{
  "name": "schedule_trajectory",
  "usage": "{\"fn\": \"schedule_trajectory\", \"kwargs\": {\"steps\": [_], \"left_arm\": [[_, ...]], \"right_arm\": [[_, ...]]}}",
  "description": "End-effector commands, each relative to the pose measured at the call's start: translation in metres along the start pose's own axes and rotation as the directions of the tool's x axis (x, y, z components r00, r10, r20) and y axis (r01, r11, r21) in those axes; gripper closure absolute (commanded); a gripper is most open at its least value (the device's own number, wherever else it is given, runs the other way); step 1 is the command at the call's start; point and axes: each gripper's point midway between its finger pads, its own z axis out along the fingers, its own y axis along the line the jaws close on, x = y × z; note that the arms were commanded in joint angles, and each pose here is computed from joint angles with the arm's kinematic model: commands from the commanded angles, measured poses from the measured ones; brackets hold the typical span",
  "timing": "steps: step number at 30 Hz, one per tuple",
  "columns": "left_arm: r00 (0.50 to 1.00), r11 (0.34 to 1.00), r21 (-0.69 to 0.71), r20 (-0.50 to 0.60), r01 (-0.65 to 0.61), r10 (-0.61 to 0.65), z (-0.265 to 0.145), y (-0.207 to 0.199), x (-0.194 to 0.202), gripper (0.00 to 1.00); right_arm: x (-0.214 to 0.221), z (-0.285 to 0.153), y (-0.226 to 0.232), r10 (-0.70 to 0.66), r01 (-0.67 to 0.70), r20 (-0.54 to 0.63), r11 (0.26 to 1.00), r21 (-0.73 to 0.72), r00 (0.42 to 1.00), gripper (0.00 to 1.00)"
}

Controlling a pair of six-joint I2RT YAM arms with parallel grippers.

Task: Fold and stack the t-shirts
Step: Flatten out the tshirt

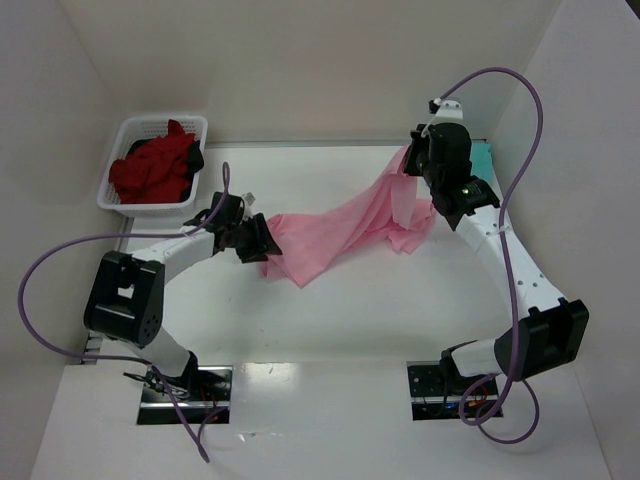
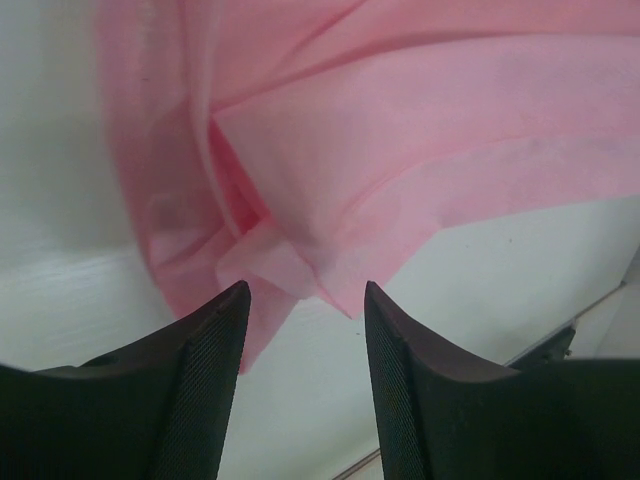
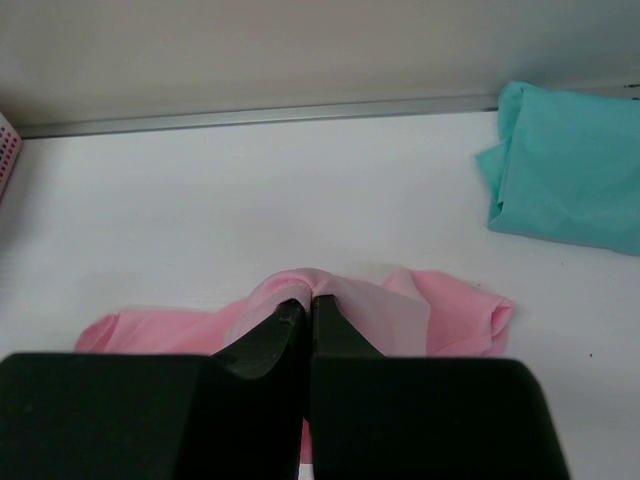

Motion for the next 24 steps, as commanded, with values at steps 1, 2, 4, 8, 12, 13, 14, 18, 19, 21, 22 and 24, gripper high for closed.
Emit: {"fn": "schedule_trajectory", "kwargs": {"steps": [1,2,4,8,12,13,14,18,19,21,22,24], "left_arm": [[0.996,0.989,0.116,0.023,-0.093,0.091,0.005,-0.036,-0.016,0.42],[0.996,0.989,0.118,0.008,-0.088,0.088,0.009,-0.038,-0.013,0.42],[0.995,0.986,0.131,0.009,-0.101,0.101,0.011,-0.045,-0.013,0.42],[0.995,0.990,0.103,0.006,-0.100,0.100,0.019,-0.040,-0.012,0.42],[0.996,0.993,0.079,-0.025,-0.083,0.085,0.028,-0.030,-0.005,0.42],[0.996,0.994,0.069,-0.026,-0.081,0.083,0.030,-0.027,-0.005,0.42],[0.996,0.995,0.062,-0.030,-0.078,0.080,0.031,-0.025,-0.004,0.42],[0.996,0.996,0.031,-0.024,-0.083,0.083,0.028,-0.020,-0.004,0.42],[0.996,0.996,0.030,-0.026,-0.081,0.082,0.028,-0.020,-0.003,0.42],[0.996,0.997,0.021,-0.040,-0.075,0.076,0.025,-0.017,0.001,0.42],[0.996,0.997,0.021,-0.040,-0.075,0.076,0.025,-0.017,0.001,0.42],[0.996,0.997,0.020,-0.041,-0.075,0.076,0.023,-0.016,0.004,0.42]], "right_arm": [[-0.016,0.003,-0.001,0.018,-0.018,0.064,1.000,0.001,0.998,1.00],[-0.016,0.003,-0.001,0.018,-0.018,0.064,1.000,0.001,0.998,1.00],[-0.016,0.003,-0.001,0.018,-0.018,0.064,1.000,0.001,0.998,1.00],[-0.016,0.003,-0.003,0.018,-0.018,0.066,1.000,0.010,0.998,1.00],[-0.016,0.003,-0.004,0.018,-0.019,0.068,1.000,0.019,0.998,1.00],[-0.015,0.003,-0.005,0.016,-0.018,0.062,1.000,0.021,0.998,1.00],[-0.014,0.003,-0.005,0.016,-0.017,0.060,1.000,0.021,0.998,1.00],[-0.014,0.003,-0.005,0.016,-0.017,0.059,1.000,0.021,0.998,1.00],[-0.014,0.003,-0.005,0.016,-0.017,0.059,1.000,0.021,0.998,1.00],[-0.014,0.003,-0.005,0.016,-0.017,0.059,1.000,0.021,0.998,1.00],[-0.014,0.003,-0.005,0.016,-0.017,0.059,1.000,0.021,0.998,1.00],[-0.014,0.003,-0.005,0.016,-0.017,0.059,1.000,0.021,0.998,1.00]]}}
